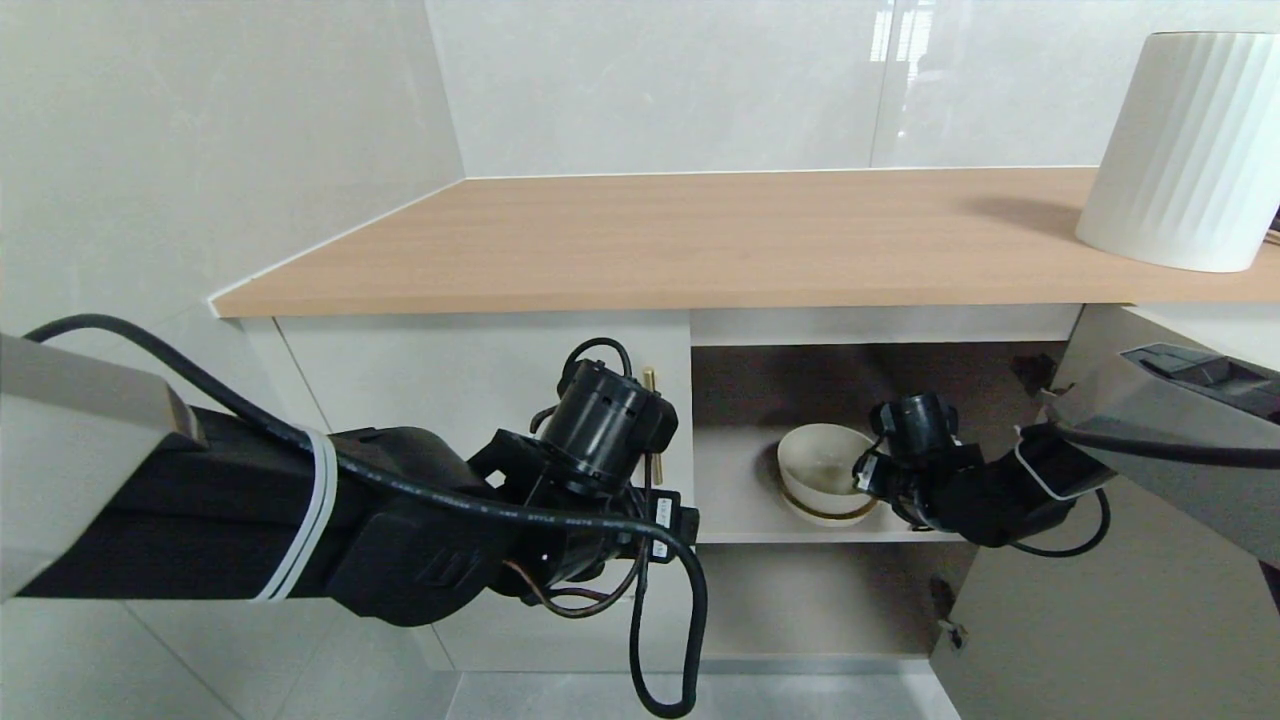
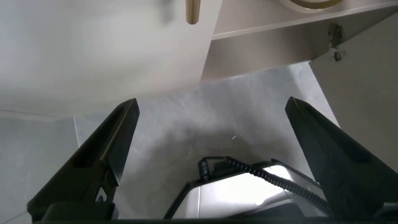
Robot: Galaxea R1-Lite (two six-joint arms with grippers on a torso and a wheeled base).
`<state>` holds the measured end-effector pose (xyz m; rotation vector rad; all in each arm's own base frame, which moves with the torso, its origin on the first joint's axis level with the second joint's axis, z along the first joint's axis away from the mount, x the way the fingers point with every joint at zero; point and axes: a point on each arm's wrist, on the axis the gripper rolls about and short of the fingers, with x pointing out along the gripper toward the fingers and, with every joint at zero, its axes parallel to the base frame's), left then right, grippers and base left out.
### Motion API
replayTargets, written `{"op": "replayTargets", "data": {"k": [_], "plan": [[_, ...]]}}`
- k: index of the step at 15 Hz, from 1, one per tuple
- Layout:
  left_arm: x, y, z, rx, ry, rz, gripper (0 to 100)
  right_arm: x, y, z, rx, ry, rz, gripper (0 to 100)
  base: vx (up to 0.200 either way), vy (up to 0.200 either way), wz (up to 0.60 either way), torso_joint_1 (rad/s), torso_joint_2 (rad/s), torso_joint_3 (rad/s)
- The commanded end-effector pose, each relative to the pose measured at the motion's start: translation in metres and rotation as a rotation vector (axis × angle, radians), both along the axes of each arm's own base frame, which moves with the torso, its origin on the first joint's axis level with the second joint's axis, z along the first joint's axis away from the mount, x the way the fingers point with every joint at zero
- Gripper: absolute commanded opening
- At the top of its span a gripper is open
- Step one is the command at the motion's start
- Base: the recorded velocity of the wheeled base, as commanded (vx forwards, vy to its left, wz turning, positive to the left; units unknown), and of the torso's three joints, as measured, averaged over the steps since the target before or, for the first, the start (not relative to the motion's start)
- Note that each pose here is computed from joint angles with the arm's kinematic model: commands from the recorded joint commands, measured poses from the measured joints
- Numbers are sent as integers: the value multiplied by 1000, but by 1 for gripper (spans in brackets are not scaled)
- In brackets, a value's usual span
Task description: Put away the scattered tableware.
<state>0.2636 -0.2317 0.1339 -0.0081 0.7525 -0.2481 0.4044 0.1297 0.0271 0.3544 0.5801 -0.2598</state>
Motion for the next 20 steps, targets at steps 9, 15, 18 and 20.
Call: {"op": "replayTargets", "data": {"k": [9,15,18,20], "plan": [[-4,45,34,-62,-62,90,100,-82,8,110,87,60,292,100,0,0,0,0,0,0],[-60,103,37,-99,-19,72,100,-158,-8,170,93,160,397,100,0,0,0,0,0,0],[-73,113,27,-51,-7,111,100,-192,-23,152,71,237,397,100,0,0,0,0,0,0],[-75,114,26,-51,-4,112,100,-204,-29,141,39,274,420,100,0,0,0,0,0,0]]}}
